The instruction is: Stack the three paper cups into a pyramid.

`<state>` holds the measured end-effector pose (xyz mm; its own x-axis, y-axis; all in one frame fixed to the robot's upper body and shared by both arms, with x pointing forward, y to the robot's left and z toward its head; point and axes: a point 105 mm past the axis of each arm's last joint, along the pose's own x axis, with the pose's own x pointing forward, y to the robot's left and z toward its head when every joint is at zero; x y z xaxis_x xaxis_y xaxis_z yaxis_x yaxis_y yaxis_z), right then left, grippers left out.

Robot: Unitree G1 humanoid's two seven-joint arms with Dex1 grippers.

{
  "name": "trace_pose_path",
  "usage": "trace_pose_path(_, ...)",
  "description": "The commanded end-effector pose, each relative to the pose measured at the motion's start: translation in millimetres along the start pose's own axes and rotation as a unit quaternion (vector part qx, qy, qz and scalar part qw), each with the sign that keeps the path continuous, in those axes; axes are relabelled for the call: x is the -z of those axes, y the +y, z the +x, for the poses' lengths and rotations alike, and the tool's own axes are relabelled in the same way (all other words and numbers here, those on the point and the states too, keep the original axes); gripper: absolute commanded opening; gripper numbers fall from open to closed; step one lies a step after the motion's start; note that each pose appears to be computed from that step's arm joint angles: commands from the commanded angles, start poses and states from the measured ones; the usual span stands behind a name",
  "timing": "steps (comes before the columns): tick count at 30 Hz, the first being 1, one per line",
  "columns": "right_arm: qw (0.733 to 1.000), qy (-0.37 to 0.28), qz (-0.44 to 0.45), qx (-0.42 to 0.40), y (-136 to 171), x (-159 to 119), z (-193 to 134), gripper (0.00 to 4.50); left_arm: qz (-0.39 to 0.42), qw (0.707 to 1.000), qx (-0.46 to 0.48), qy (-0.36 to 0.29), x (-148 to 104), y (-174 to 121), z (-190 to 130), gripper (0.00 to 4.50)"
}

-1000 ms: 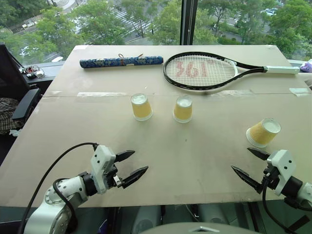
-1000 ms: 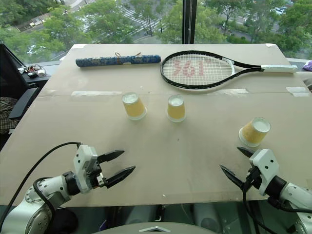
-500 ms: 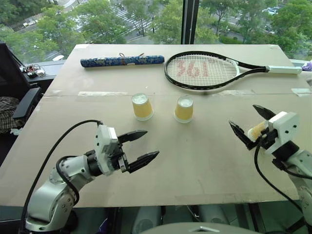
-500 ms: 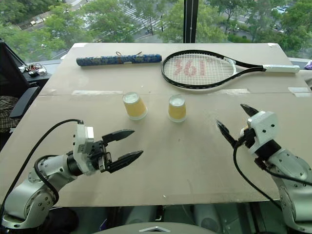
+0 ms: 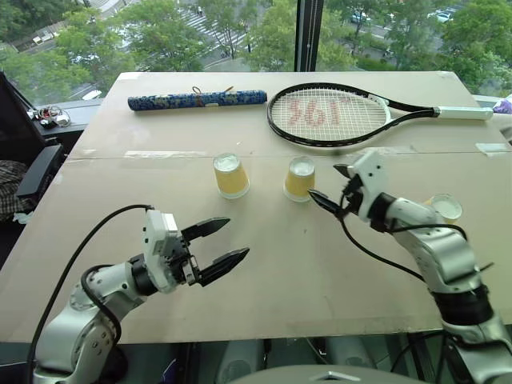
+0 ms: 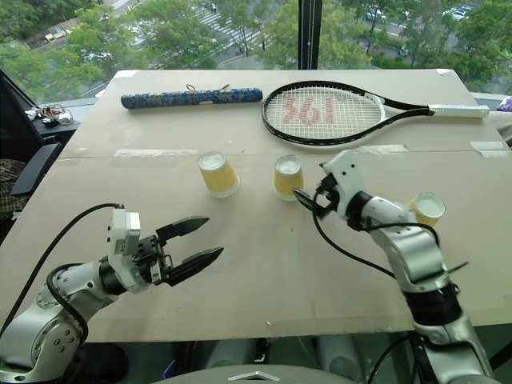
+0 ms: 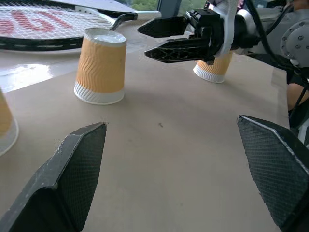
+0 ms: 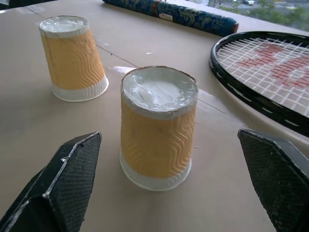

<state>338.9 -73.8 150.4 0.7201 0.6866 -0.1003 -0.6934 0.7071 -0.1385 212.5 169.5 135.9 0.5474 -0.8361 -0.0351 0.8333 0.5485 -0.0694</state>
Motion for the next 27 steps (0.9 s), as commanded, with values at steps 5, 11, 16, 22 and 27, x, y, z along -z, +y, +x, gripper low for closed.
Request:
trace_pose_path(5,0.999,-0.032,0.007,-0.009,0.2,-13.3,36.7,4.50,0.026,0.999,-0.022,-0.010,-6.6,-9.9,-16.0,4.43)
trace_pose_path(11,0.999,-0.032,0.011,-0.017,-4.1,-9.0,46.7,3.71,0.024,0.999,-0.029,-0.012,-6.2,-15.1,-19.5,4.50)
trace_pose_path(16,0.997,-0.046,-0.003,-0.055,-2.3,-15.6,37.1,2.22,0.023,0.999,-0.039,-0.011,-5.0,-13.4,-22.5,4.50)
trace_pose_path(22,0.985,-0.045,-0.037,-0.162,25.4,-19.8,-0.1,2.22,0.027,0.999,-0.043,-0.010,-4.1,-9.8,-23.7,4.50)
trace_pose_path(27,0.986,-0.027,-0.048,-0.155,26.8,-11.5,-17.8,2.22,0.029,0.999,-0.043,-0.009,-2.6,-7.6,-20.6,4.50)
